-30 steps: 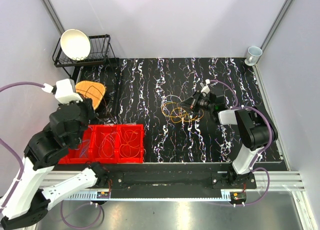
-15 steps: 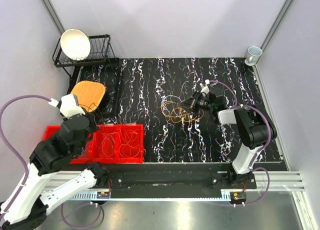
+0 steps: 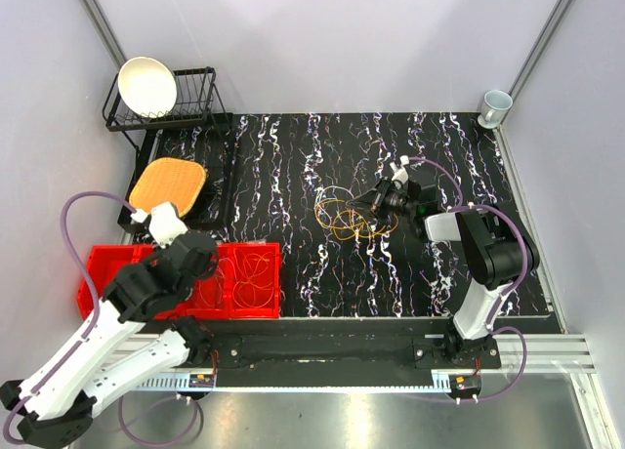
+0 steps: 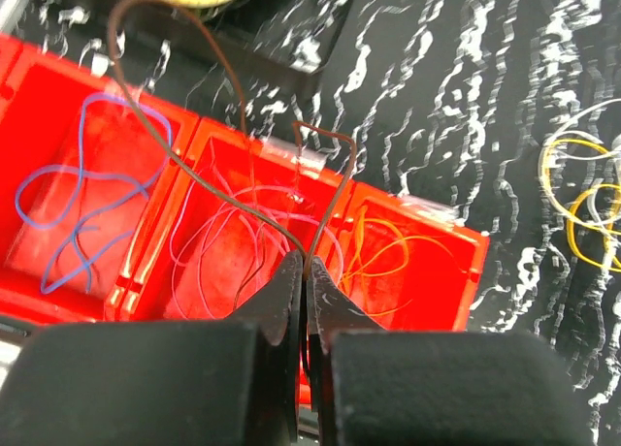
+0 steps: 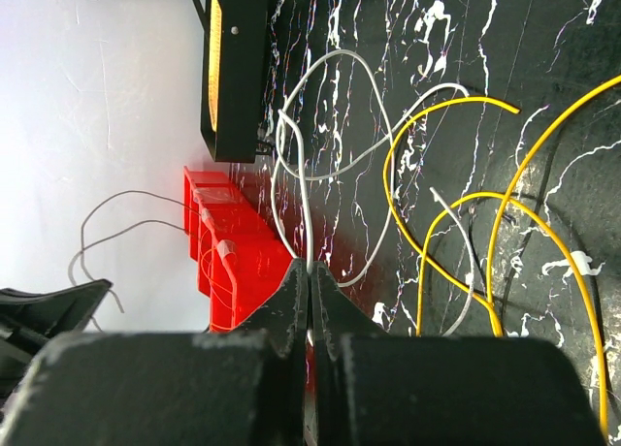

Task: Untangle the cables

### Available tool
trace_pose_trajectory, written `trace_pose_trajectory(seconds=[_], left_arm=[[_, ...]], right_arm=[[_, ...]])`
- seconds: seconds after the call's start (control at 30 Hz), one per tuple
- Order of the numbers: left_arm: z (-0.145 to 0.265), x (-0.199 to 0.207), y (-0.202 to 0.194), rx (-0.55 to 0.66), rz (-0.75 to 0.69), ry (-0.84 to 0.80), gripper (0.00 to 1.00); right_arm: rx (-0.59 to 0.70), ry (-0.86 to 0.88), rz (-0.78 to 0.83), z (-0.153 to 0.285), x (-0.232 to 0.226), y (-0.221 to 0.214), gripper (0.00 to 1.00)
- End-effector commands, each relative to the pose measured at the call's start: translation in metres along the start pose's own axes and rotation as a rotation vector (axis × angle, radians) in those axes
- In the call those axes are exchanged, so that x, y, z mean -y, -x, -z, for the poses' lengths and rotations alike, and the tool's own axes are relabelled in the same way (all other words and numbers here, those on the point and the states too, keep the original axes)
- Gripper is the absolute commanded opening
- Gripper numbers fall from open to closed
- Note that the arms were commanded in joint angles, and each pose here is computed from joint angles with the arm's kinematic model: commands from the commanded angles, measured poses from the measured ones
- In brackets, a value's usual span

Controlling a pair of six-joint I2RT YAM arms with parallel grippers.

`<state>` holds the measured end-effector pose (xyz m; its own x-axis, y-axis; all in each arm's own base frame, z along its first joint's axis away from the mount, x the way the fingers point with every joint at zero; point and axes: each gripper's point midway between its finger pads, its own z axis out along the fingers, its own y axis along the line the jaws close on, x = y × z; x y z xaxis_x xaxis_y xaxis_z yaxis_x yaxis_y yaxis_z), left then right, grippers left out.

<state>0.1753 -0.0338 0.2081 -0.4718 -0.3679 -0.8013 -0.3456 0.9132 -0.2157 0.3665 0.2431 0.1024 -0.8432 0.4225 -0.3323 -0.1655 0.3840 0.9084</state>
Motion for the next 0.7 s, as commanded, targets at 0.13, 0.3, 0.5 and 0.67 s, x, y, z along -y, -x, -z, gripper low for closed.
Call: trace_pose_trajectory(seconds=[0.13, 0.3, 0.5, 0.67], left_arm=[[-0.022, -0.01, -0.012, -0.071, 0.05, 0.079, 0.01], [-0.035, -0.017, 0.001, -0.1, 0.151, 0.061, 0.0], [-0.029, -0.005, 0.04, -0.006, 0.241, -0.078, 0.0], [0.015, -0.024, 0.109, 0.175, 0.222, 0.035, 0.0]], right_arm=[[0.004, 0.06, 0.039, -0.002, -0.017, 0.01, 0.0], [0.003, 0.064, 0.039, -0.002, -0.018, 0.01, 0.0], [0.0, 0.068, 0.037, -0.001, -0.019, 0.009, 0.0], [-0.004, 0.08, 0.028, -0.002, -0.02, 0.009, 0.0]])
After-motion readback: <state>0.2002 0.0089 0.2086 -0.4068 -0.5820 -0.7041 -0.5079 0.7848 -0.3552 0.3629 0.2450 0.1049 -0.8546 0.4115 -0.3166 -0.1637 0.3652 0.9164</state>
